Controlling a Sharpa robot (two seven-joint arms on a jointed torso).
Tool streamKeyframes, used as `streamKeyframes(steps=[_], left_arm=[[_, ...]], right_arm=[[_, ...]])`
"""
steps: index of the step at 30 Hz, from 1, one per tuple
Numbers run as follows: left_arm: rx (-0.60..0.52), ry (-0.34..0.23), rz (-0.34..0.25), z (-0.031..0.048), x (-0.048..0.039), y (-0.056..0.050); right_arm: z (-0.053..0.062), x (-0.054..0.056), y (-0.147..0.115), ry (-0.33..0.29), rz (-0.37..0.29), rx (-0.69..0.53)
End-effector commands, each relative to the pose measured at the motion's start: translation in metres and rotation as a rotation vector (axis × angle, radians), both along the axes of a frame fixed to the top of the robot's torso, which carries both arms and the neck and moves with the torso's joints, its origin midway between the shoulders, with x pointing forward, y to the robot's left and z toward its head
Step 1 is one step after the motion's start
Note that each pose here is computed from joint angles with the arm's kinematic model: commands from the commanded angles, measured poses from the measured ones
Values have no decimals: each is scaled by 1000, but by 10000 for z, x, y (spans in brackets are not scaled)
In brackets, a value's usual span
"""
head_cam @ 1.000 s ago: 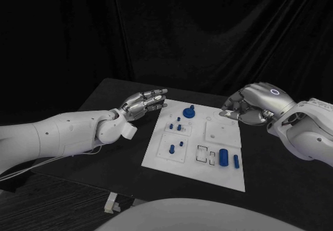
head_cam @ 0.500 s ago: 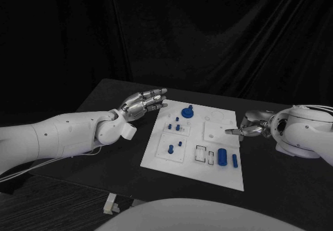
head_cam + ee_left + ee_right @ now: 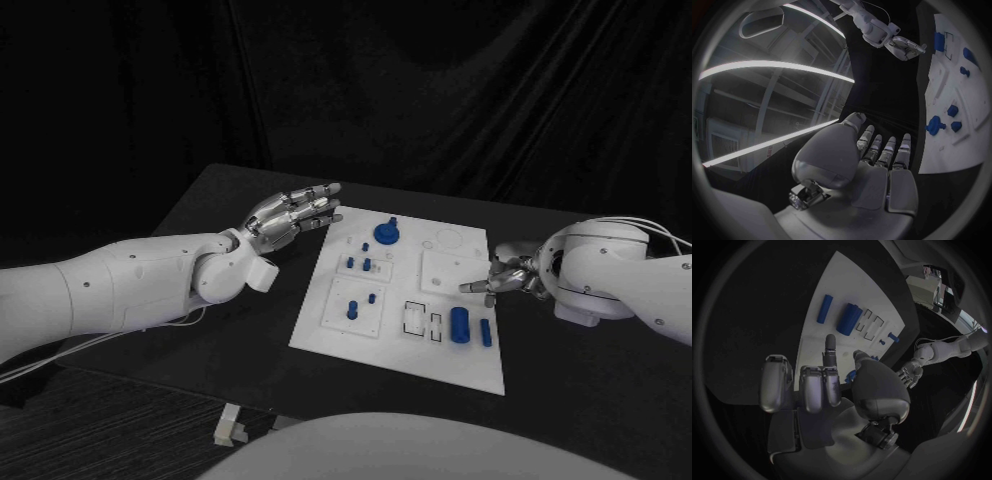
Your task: Assemble the parts on the task board
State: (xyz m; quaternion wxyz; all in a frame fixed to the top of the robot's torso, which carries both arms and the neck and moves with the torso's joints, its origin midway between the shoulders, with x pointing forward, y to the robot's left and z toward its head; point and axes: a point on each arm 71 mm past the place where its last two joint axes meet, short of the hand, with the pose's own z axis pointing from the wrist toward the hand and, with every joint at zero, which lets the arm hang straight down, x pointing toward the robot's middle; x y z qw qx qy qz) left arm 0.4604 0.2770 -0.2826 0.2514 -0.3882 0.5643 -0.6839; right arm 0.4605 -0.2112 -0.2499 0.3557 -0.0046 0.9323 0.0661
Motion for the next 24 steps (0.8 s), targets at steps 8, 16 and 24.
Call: streamKeyframes(steps=[8,16,24], left_arm=[[-25,-16,-7,17,-9,-23],[-22,-8,-13,10,-10,-32],[-21,-3,-18,5,-11,-41]], right_arm=[[-144,-51,49,42,-33,-13],[-212,-63,71,66,-25,-24],[-259,-70,102,77,-19,-27]])
